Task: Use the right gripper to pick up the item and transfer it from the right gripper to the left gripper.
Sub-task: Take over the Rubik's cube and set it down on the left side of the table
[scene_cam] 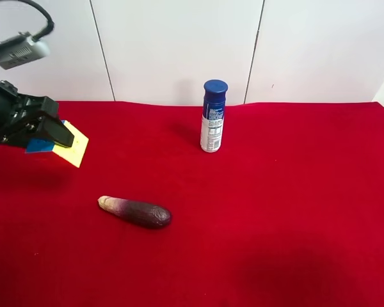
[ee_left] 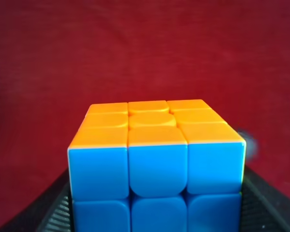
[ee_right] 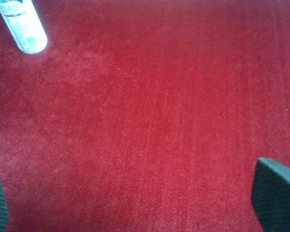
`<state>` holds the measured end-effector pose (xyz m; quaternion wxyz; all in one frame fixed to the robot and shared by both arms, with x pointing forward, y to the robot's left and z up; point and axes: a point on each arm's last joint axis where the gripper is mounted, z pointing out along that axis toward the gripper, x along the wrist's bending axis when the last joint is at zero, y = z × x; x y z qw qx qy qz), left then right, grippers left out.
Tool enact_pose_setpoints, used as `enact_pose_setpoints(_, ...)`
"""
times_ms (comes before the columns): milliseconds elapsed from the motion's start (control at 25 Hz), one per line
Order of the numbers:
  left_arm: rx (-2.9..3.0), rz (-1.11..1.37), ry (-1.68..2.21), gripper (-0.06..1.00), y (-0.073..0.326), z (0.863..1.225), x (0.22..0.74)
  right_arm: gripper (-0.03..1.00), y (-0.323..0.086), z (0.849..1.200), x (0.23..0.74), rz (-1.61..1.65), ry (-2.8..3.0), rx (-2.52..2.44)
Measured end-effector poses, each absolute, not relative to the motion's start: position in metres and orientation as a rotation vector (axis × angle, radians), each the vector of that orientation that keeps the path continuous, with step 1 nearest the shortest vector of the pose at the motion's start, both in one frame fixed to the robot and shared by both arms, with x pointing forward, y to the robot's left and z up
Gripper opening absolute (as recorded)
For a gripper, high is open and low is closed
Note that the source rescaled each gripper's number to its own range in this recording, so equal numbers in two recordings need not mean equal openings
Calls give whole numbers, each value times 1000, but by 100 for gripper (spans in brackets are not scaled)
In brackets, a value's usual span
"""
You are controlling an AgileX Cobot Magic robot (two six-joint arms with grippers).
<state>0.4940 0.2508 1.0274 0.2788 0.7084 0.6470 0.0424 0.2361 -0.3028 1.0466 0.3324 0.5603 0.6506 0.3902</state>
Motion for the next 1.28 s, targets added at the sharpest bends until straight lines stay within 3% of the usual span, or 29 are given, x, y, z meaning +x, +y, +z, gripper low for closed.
enact_pose_setpoints(640,1979,171,1934,2,260,942,556,100,-303,1047,236,1020,1700,1464)
enact_pose_setpoints(1160,1963,185,1947,2,260,931,562,100,-303,1047,236,1020,1700,1464)
enact_pose_setpoints(1200,1959,193,1945,4,260,931,563,100,-303,1047,236,1020,1700,1464)
enact_pose_setpoints(1240,1949,202,1943,15,260,931,564,100,-303,1047,236,1020,1700,1464)
enact_pose_setpoints(1280,1937,215,1942,39,261,931,565,100,-303,1047,236,1020,1700,1464)
